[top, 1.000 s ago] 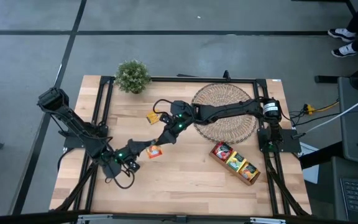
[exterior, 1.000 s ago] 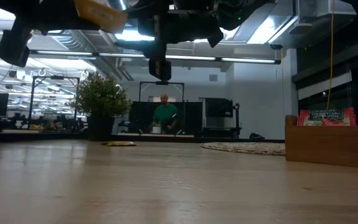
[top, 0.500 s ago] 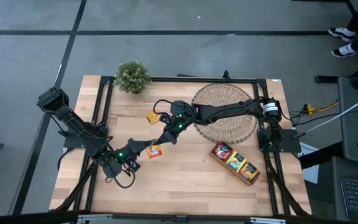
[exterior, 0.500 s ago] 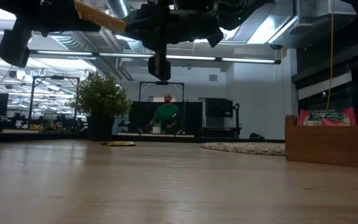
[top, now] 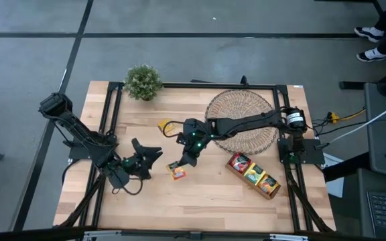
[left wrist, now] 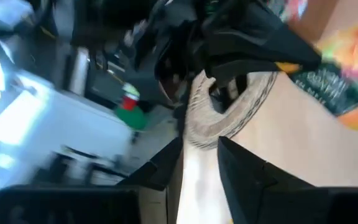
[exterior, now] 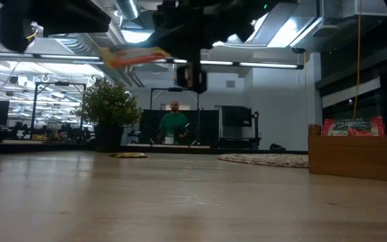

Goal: Pick & Place Tea
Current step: Put the top orange tea bag into the right slot of the wooden organizer

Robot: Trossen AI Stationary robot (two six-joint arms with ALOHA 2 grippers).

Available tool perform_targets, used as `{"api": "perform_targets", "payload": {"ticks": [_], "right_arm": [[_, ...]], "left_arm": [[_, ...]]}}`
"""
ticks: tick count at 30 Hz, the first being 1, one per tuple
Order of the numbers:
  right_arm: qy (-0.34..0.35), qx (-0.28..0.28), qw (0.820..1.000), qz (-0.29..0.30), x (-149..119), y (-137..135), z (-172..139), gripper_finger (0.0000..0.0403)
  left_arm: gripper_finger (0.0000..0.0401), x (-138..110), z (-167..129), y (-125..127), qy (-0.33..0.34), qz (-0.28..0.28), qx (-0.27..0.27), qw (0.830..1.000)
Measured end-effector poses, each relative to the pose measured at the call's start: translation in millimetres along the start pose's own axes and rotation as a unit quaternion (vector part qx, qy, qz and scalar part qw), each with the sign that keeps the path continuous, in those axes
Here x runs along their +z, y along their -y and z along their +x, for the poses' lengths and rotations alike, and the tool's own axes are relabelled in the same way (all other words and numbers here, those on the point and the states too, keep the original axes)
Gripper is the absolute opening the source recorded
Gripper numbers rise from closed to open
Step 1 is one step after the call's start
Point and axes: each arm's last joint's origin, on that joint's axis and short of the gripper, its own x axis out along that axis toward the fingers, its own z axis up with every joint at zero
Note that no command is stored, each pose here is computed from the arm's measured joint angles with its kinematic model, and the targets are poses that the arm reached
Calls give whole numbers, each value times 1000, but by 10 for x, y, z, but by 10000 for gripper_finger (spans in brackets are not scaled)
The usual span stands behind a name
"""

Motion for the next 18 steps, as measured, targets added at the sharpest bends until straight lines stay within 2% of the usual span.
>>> {"api": "perform_targets", "payload": {"ticks": [4,9,14,18], "right_arm": [[-5,-74,997,-26,-151,-186,-75,3],[6,-174,983,-59,-405,-520,-147,4],[33,-230,970,-78,-699,-857,-82,4],[68,-266,958,-79,-907,-1032,16,4]], "left_arm": [[104,-27,60,-54,9,-121,-50,991],[102,-77,227,-85,-1,-236,-123,964],[101,-121,415,-125,-12,-325,-190,926],[103,-109,561,-186,4,-400,-242,884]]}}
